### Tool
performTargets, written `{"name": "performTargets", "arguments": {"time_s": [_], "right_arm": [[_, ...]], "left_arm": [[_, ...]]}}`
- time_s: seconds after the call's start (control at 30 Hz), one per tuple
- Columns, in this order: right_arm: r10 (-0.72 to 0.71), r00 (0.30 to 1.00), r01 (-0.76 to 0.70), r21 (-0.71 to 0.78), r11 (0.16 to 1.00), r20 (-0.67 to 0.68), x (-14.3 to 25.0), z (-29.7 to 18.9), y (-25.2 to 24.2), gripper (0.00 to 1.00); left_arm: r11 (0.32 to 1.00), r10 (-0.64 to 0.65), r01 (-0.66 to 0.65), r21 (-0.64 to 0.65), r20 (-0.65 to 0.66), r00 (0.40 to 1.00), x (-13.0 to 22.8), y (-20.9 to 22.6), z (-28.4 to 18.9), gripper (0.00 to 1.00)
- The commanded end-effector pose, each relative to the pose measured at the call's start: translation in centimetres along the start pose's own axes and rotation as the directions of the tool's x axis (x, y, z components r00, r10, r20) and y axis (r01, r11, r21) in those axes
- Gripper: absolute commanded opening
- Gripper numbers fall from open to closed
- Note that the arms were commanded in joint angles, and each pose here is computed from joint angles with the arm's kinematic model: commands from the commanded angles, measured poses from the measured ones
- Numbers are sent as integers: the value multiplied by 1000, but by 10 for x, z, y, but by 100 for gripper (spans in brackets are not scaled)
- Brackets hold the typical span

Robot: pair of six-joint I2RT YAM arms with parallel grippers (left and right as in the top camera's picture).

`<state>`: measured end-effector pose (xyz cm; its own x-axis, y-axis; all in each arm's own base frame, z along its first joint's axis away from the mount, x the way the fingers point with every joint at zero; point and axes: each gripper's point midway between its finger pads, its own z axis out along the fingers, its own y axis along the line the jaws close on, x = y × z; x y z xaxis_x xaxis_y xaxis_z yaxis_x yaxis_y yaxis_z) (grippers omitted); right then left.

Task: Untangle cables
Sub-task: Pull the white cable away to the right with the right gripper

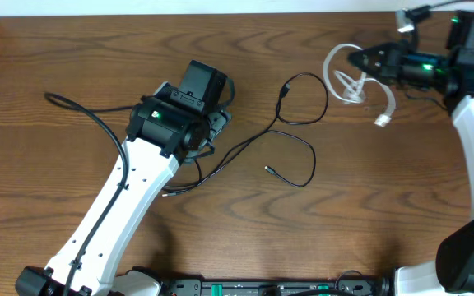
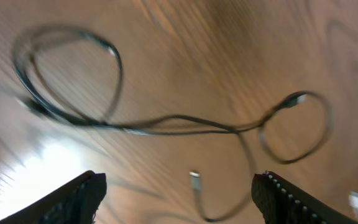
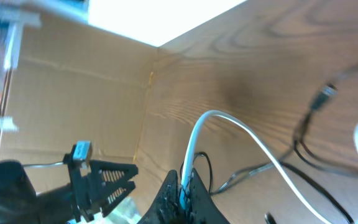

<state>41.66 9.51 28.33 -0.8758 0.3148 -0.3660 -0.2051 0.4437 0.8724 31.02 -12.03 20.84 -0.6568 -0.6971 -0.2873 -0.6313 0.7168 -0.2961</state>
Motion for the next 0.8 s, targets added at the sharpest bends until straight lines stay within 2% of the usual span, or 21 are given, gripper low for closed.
{"name": "performTargets", "arguments": {"time_s": [0.0, 0.03, 0.2, 0.5, 0.77], "right_arm": [[8, 1000, -8, 62, 998, -2, 7, -9, -12, 1], [23, 1000, -22, 100, 995, -5, 10, -10, -19, 1], [40, 998, -26, 260, 965, -47, 29, -9, -46, 1], [-50, 980, 91, 215, 972, -193, 63, 24, -24, 1], [-29, 983, 68, 210, 975, -180, 61, 30, -19, 1]], "left_arm": [[948, 312, -305, -94, 64, 948, -15, 14, 0, 94], [933, 351, -342, -116, 68, 934, -18, 17, 0, 98], [886, 433, -400, -235, 111, 895, -33, 34, -5, 98], [870, 447, -399, -289, 120, 886, -37, 44, -5, 98], [860, 452, -405, -310, 95, 887, -34, 52, -4, 98]]}}
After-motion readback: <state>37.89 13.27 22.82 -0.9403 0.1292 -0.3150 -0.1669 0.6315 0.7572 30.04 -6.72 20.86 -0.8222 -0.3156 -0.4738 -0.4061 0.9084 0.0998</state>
